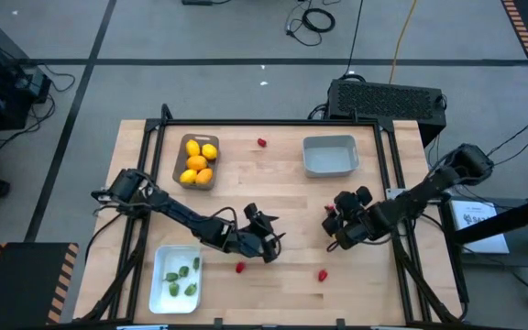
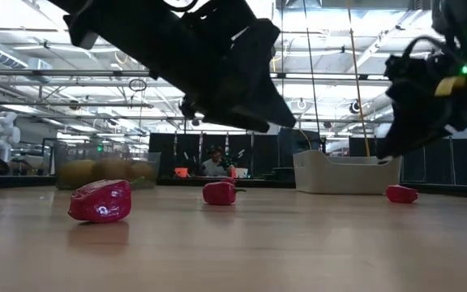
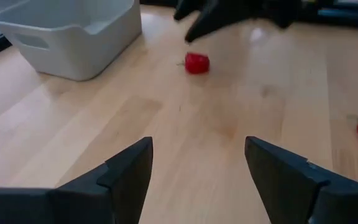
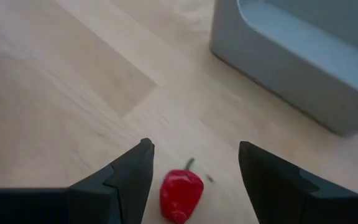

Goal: Sort produce into baskets
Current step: Put the red bell pepper into the gray bin

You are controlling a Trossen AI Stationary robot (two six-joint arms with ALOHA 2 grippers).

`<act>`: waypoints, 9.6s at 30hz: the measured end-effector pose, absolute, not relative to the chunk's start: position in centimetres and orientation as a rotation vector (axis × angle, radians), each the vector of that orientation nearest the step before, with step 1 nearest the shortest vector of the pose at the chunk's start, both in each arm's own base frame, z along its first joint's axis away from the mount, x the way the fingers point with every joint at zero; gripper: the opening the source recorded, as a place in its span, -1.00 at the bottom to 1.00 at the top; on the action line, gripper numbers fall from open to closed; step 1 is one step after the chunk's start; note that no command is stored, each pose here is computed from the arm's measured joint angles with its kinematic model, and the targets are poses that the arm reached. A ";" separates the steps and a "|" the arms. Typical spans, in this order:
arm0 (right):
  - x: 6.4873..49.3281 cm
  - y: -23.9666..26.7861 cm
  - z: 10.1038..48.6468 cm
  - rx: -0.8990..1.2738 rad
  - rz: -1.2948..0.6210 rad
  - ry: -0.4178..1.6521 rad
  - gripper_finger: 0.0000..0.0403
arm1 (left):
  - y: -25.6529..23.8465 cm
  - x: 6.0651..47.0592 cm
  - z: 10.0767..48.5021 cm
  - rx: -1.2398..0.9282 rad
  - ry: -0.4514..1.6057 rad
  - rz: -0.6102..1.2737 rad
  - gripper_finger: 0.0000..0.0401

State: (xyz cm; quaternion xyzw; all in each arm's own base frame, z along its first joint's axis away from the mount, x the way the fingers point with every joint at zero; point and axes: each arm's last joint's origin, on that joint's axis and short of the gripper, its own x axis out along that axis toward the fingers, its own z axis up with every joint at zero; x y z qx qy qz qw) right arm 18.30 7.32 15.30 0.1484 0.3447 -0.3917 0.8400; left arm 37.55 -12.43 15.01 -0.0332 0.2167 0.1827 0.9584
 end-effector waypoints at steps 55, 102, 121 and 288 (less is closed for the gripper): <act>23.0 5.1 19.0 0.369 -0.778 0.798 -0.54 | -1.8 29.3 23.3 0.265 0.429 1.282 0.31; 27.6 -6.3 24.7 0.474 -0.755 0.796 0.33 | -10.9 12.5 19.3 0.069 0.039 0.688 0.31; 37.0 9.7 16.5 0.224 -0.181 0.573 0.33 | -9.3 12.8 20.1 0.014 0.115 0.818 0.31; 25.2 20.6 13.8 0.395 -0.218 1.286 -0.06 | -9.3 13.0 20.2 0.048 0.073 0.794 0.31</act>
